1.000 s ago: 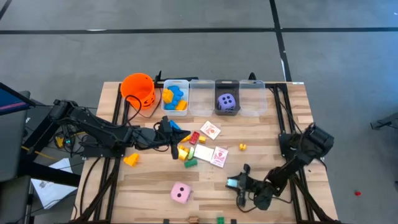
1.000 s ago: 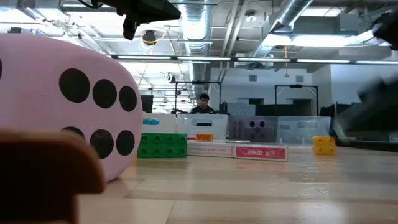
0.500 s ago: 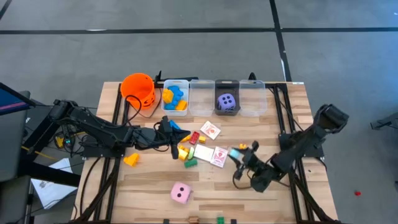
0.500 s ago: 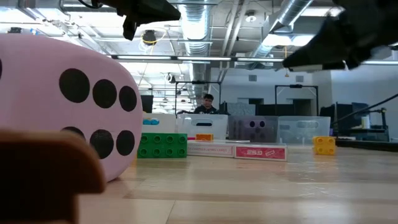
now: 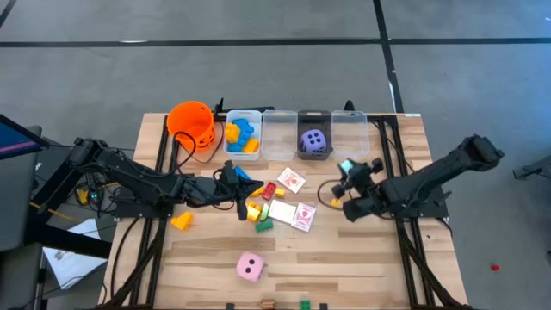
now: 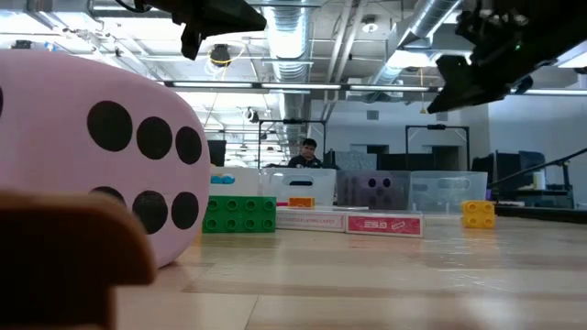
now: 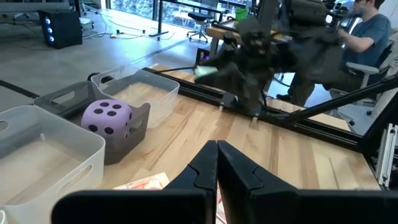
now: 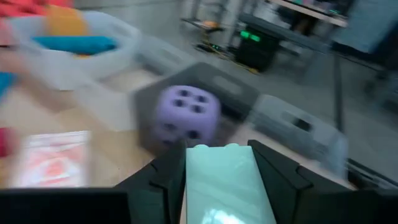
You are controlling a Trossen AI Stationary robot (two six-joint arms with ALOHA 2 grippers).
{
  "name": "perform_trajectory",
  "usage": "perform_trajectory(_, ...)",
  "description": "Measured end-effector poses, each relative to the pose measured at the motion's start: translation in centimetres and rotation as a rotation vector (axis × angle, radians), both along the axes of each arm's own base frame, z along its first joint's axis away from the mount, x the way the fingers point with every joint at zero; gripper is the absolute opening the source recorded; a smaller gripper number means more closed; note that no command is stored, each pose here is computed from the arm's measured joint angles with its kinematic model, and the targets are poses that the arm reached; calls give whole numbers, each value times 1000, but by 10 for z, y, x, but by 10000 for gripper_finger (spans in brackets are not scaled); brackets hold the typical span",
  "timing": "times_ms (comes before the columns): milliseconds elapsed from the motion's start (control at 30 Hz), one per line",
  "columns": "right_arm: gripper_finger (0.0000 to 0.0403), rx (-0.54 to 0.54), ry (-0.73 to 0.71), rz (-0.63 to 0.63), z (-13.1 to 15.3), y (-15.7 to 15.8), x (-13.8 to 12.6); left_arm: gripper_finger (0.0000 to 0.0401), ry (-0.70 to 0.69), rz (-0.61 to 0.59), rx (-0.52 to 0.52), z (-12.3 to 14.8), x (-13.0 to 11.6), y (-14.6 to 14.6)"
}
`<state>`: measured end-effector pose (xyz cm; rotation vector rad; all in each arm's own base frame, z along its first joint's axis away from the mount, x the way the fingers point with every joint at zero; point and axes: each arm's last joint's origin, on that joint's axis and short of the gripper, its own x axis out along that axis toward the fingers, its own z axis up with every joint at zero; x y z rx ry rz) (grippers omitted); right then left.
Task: Pick & Place Toys
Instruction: Put the light blue game piece into the right transparent bin
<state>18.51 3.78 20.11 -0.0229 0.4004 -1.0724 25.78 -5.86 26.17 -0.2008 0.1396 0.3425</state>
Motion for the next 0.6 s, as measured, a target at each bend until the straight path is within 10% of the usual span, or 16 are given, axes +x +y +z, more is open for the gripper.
perform_trajectory(600, 144, -8, 171, -335, -14, -67, 5, 0, 113, 26, -33, -13, -3, 3)
